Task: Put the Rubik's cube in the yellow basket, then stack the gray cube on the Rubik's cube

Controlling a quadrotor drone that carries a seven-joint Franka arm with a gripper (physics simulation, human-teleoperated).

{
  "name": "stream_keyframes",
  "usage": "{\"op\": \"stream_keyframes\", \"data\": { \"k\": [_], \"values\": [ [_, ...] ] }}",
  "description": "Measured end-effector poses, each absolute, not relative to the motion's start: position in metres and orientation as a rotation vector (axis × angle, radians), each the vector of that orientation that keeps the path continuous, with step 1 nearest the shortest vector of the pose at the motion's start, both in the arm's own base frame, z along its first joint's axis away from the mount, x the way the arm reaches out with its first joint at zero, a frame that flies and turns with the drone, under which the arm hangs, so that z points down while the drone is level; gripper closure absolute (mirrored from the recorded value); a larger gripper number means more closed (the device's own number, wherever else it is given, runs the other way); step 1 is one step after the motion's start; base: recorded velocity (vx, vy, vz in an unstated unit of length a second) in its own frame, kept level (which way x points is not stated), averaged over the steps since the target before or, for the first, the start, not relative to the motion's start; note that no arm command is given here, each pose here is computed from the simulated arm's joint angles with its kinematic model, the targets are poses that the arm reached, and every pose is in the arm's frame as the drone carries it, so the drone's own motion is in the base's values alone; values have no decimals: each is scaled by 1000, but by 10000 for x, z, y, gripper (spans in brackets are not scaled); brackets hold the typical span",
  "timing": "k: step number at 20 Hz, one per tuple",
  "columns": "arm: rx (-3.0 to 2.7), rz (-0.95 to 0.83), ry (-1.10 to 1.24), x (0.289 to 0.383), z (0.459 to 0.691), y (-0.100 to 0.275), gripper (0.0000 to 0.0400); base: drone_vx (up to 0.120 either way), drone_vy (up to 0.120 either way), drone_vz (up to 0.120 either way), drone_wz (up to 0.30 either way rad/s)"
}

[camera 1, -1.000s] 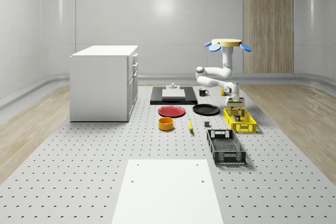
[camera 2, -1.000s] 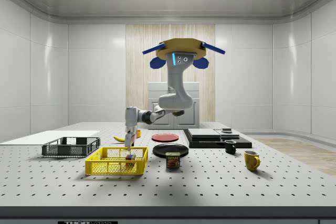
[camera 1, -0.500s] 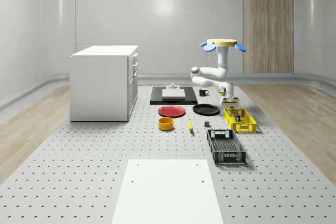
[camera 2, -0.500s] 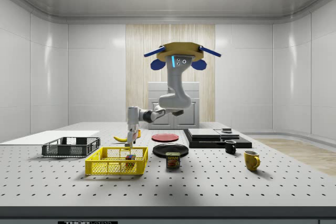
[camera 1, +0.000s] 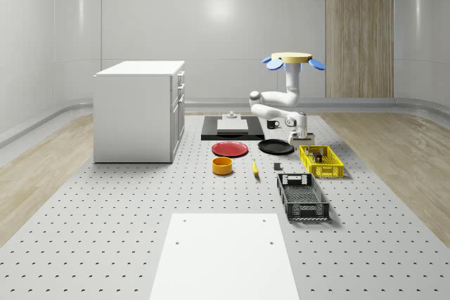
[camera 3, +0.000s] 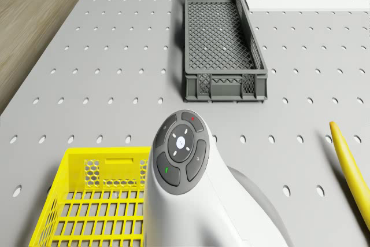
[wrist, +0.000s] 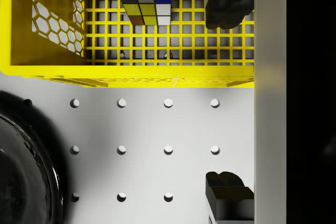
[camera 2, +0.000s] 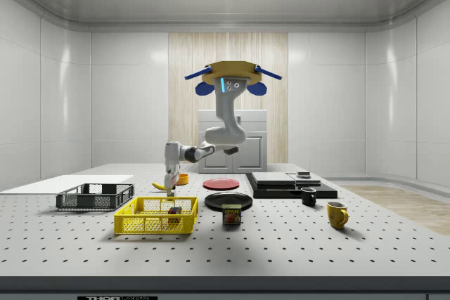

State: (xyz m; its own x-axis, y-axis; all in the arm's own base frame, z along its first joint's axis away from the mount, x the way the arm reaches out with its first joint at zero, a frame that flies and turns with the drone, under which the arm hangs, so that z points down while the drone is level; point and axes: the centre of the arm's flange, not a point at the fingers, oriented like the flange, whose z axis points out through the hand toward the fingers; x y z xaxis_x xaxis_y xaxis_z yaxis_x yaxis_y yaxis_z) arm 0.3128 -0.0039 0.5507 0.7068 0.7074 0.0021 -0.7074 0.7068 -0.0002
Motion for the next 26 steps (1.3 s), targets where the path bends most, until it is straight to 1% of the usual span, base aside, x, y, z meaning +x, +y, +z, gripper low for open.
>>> {"op": "stream_keyframes", "data": {
  "k": [2,5,11,17,20,21,25,26],
  "values": [
    [1,786,-2,3128,5507,-39,0,0,-120,0,0],
    [1,786,-2,3128,5507,-39,0,80,-120,0,0],
    [1,786,-2,3128,5507,-39,0,0,-120,0,0],
    [1,786,-2,3128,5507,-39,0,120,-120,0,0],
    [1,786,-2,3128,5507,-39,0,40,-120,0,0],
    [1,786,-2,3128,5507,-39,0,0,-120,-40,0],
    [1,786,-2,3128,5507,-39,0,0,-120,-120,0],
    [1,786,-2,3128,5507,-39,0,0,-120,0,0]
  ]
}}
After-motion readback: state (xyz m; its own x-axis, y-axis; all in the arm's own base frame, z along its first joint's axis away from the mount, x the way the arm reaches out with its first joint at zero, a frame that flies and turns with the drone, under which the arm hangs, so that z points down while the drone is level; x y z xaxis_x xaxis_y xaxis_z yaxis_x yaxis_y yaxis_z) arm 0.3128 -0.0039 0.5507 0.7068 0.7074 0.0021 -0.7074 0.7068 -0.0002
